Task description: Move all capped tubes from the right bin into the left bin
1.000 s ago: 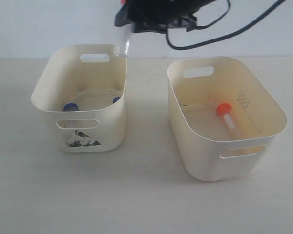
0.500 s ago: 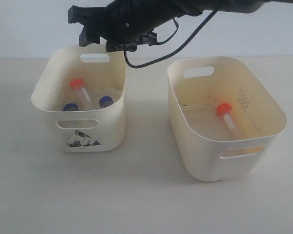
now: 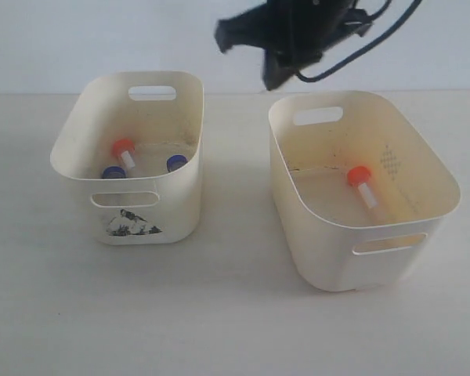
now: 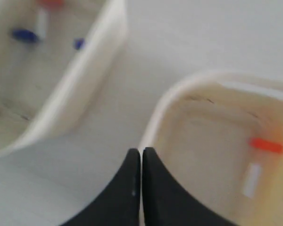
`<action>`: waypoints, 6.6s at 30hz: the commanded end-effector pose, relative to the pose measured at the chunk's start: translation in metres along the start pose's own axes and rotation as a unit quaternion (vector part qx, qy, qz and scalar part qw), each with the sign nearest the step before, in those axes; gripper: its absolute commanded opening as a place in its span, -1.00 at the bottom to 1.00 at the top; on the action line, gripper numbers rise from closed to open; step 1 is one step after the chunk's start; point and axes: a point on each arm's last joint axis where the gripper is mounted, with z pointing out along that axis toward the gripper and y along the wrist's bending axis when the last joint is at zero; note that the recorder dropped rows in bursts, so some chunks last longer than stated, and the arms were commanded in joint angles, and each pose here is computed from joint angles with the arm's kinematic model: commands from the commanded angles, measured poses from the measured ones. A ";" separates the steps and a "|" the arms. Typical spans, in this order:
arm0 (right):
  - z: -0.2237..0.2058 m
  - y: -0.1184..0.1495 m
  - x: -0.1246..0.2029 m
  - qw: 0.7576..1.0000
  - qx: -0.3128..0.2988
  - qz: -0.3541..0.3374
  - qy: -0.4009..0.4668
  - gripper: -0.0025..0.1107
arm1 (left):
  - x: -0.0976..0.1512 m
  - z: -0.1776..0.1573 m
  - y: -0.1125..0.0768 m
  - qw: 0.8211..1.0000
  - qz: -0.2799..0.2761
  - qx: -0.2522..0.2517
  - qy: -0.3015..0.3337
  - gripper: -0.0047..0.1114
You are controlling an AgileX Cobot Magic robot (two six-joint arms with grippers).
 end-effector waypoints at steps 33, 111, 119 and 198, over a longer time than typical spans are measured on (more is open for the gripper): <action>0.114 -0.053 0.058 0.944 0.250 0.080 0.202 -0.12 | -0.002 0.000 0.000 1.000 -0.011 0.001 -0.007 -0.84; 0.029 -0.027 0.025 0.986 0.109 0.127 0.001 -0.96 | -0.002 0.000 0.000 1.000 -0.011 0.001 -0.007 -0.84; 0.027 0.079 -0.013 0.949 -0.185 0.121 -0.224 -0.96 | -0.002 0.000 0.000 1.000 -0.011 0.001 -0.007 -0.84; -0.047 -0.056 0.300 0.840 -0.027 0.326 -0.434 -0.93 | -0.002 0.000 0.000 1.000 -0.011 0.001 -0.007 -0.84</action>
